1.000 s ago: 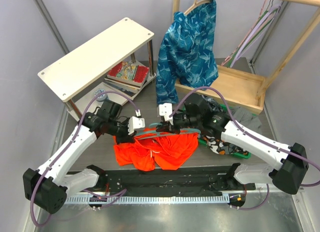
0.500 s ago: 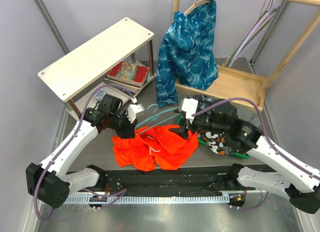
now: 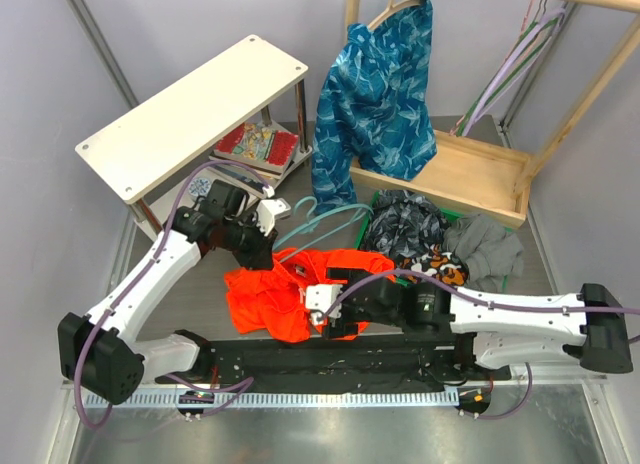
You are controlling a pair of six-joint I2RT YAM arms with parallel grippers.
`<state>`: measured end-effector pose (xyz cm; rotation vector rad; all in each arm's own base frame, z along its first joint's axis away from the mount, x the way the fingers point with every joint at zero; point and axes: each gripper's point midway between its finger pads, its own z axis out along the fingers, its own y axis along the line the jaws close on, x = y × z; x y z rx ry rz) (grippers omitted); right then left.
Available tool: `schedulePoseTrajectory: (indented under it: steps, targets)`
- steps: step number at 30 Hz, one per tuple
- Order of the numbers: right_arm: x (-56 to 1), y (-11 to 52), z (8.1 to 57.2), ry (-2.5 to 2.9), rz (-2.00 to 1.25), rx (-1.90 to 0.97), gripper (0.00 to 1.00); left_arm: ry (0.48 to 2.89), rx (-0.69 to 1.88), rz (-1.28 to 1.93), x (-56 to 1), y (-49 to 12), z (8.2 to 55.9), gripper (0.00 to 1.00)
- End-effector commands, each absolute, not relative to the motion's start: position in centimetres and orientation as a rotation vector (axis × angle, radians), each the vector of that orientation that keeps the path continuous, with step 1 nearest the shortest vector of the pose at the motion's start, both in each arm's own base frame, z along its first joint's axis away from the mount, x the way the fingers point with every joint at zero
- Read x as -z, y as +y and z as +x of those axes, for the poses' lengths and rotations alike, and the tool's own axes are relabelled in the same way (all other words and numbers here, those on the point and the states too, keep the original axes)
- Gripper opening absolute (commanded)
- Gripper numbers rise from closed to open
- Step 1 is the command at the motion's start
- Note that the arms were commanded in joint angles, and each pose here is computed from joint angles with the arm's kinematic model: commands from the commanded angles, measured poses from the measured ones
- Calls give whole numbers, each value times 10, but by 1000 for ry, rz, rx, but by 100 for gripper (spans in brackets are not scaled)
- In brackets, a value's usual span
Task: Place the shorts on the hanger
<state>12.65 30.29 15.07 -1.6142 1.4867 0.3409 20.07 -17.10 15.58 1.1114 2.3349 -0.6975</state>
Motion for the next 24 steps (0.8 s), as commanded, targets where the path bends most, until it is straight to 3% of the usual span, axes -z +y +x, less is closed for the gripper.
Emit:
schedulePoseTrajectory:
  steps: [1, 13, 24]
  targets:
    - [-181, 324, 153, 1377, -1424, -195, 91, 2262, 709, 1083, -175, -179, 214, 0]
    - [-128, 304, 179, 1373, -1518, 76, 92, 2234, 730, 1085, -182, -178, 205, 0]
    - [-141, 221, 249, 1656, -1344, 348, 67, 2239, 730, 1061, -192, -172, 198, 0]
